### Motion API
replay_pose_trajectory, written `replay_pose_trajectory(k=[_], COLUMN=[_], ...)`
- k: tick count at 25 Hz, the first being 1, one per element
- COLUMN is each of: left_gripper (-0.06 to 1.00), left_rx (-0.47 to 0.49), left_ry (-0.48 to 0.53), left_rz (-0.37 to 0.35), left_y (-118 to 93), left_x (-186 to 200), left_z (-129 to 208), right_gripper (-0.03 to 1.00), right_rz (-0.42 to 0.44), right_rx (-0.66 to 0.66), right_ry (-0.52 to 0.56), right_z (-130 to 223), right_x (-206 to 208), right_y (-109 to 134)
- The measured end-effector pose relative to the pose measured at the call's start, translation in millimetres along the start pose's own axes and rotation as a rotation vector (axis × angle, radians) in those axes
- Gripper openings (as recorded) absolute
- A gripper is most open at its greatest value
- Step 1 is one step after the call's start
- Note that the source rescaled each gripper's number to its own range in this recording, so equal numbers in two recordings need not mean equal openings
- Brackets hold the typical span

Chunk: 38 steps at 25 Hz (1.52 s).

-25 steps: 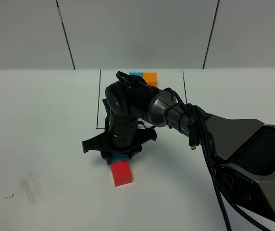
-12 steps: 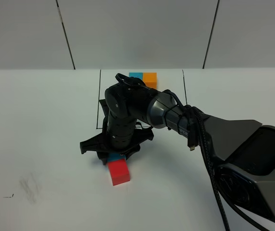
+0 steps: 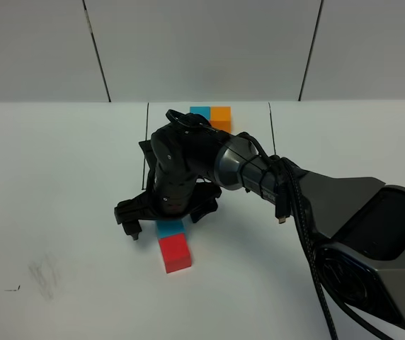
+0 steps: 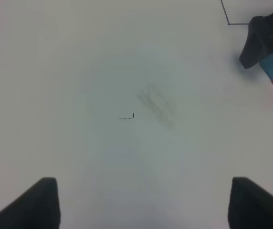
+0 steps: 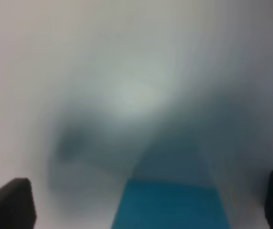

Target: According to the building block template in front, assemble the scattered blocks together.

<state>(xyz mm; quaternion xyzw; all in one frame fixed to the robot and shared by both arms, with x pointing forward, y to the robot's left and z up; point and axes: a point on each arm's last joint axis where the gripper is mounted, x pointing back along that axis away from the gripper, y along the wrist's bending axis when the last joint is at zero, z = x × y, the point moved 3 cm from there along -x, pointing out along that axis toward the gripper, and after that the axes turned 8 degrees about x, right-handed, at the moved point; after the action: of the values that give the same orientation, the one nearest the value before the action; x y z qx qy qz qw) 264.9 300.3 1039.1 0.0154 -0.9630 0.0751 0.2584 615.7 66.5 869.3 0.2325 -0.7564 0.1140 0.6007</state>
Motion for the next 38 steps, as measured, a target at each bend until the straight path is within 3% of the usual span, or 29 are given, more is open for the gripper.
replay_pose_trajectory(k=[3,6,11,18,24,27,34,38], left_gripper=[0.58,0.58,0.58,0.58,0.58,0.58,0.58,0.58], left_rx=[0.000,0.000,0.000,0.000,0.000,0.000,0.000,0.000], left_ry=[0.000,0.000,0.000,0.000,0.000,0.000,0.000,0.000], left_rz=[0.000,0.000,0.000,0.000,0.000,0.000,0.000,0.000], left_y=[0.0,0.0,0.0,0.0,0.0,0.0,0.0,0.0], left_x=[0.0,0.0,0.0,0.0,0.0,0.0,0.0,0.0], left_z=[0.0,0.0,0.0,0.0,0.0,0.0,0.0,0.0], right_gripper=[1.00,0.99,0.96,0.87,0.83,0.83,0.75,0.69], right_rz=[0.035,0.102,0.222,0.259,0.373,0.443,0.542,0.611], right_rx=[0.038,0.096,0.189,0.178,0.115,0.085,0.011,-0.002], right_ry=[-0.018,-0.076,-0.244,-0.459,-0.638,-0.677,-0.602,-0.567], right_z=[-6.8,-22.5,-44.6,-40.2,-8.5,21.0,82.7,116.2], right_x=[14.4,56.7,148.6,275.5,389.1,430.2,453.1,462.4], right_y=[-2.8,-6.6,-18.9,-53.5,-121.1,-149.0,-191.1,-199.5])
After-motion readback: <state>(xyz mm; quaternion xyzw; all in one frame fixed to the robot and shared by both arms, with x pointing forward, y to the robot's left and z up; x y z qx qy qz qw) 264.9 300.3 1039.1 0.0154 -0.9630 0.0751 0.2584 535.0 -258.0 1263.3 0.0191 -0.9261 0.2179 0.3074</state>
